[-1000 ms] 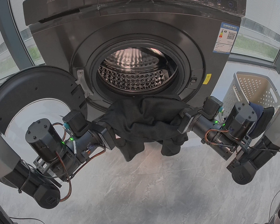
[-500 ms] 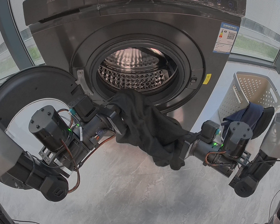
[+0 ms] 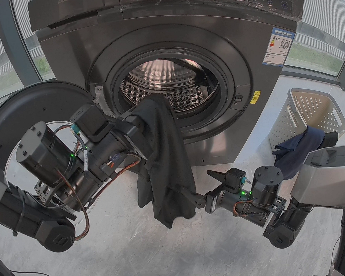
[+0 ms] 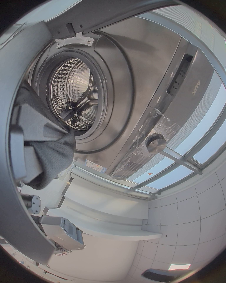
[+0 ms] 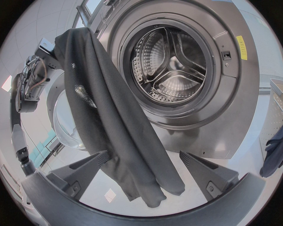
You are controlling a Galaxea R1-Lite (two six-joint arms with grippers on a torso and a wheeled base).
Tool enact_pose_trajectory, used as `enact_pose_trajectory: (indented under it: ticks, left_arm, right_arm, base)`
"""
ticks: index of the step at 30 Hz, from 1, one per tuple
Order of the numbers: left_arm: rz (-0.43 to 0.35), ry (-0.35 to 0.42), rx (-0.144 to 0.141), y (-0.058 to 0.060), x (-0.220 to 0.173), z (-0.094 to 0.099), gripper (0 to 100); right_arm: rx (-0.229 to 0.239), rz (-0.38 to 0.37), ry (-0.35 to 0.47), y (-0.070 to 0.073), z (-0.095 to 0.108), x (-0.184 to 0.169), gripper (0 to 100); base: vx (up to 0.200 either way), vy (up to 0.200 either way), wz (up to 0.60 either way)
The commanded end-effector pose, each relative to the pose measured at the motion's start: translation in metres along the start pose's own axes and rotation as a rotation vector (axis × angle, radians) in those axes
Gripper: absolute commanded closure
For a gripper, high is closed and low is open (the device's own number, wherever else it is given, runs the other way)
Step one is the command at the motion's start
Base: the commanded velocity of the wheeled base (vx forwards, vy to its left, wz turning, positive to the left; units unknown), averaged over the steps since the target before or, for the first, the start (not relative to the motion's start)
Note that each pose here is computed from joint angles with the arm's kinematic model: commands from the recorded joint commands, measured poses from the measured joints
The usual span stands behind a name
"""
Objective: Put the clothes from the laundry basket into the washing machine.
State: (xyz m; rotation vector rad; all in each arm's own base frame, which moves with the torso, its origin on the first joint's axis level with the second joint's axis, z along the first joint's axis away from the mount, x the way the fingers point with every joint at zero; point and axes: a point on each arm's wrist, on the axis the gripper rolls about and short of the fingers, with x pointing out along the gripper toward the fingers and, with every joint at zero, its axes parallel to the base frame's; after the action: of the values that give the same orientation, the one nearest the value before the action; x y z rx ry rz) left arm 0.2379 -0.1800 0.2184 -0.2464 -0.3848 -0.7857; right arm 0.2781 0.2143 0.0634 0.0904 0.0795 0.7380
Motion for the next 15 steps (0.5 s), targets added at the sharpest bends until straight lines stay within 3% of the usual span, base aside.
enact_pose_trajectory:
  ticks: [1,6,15]
  left_arm:
    - [-0.022,-0.019,-0.010,-0.008,-0.006,0.010,100]
    - [-0.051,0.002,-0.027,-0.019,-0.012,0.008,100]
    - [-0.067,0.020,-0.035,-0.024,-0.014,0.004,100]
  right_arm:
    - [-0.010,0.002,-0.051,-0.006,0.006,0.015,0]
    - [-0.022,0.061,-0.118,-0.001,0.014,0.036,0]
    - [-0.027,0.110,-0.145,0.002,-0.002,0.068,0]
  base:
    - [0.000,0.000,0.00]
    - [0.000,0.000,0.00]
    - [0.000,0.000,0.00]
